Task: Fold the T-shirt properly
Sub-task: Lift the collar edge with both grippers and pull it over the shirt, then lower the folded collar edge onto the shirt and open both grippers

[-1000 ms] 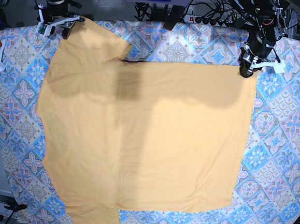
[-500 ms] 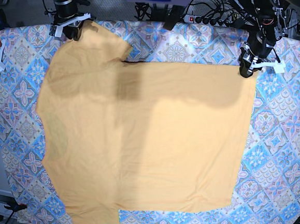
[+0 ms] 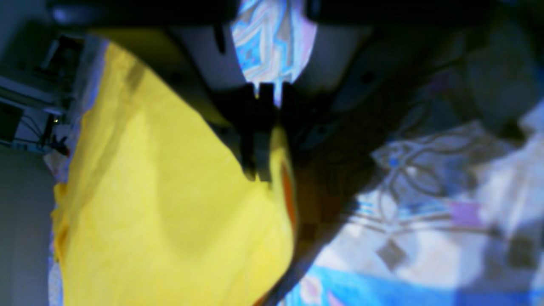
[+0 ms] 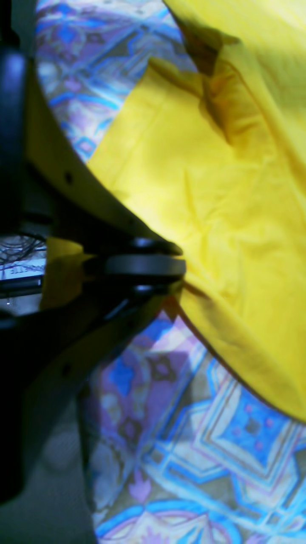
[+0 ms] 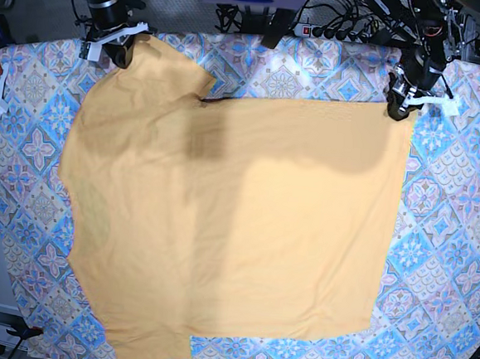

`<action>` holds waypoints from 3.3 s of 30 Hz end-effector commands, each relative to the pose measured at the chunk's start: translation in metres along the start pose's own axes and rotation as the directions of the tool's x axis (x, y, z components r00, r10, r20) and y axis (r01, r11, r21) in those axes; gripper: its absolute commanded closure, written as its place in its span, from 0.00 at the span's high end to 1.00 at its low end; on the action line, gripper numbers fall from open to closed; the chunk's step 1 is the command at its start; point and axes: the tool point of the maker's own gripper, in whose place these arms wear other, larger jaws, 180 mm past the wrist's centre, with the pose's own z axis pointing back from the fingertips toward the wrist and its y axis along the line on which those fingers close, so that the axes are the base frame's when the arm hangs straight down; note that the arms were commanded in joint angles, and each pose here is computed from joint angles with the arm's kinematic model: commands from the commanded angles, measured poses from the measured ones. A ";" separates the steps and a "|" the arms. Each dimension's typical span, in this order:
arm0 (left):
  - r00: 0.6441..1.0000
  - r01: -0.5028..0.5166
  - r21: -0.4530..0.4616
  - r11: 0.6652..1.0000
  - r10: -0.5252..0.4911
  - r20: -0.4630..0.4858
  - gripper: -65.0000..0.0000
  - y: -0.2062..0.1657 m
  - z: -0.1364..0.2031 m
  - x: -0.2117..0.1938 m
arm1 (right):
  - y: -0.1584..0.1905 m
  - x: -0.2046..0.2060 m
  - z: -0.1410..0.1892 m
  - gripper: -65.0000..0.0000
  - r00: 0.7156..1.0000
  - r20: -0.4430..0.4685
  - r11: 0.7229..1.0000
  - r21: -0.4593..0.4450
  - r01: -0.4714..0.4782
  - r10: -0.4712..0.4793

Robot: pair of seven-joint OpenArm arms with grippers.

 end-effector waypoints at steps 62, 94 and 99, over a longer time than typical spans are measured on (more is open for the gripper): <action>0.962 0.264 -0.089 0.960 -0.257 0.089 0.00 -0.050 0.072 0.027 | -0.056 0.058 0.061 0.01 0.977 0.172 0.987 -0.123 -0.107 0.127; 0.940 0.282 -0.159 0.946 -0.239 0.244 0.00 -0.117 -0.024 0.080 | -0.032 0.136 -0.056 0.01 0.970 0.242 0.998 -0.065 -0.003 0.019; 0.956 0.242 -0.129 0.962 -0.213 0.203 0.00 -0.099 -0.036 0.072 | -0.029 0.144 -0.071 0.01 0.968 0.252 0.998 -0.055 0.012 0.002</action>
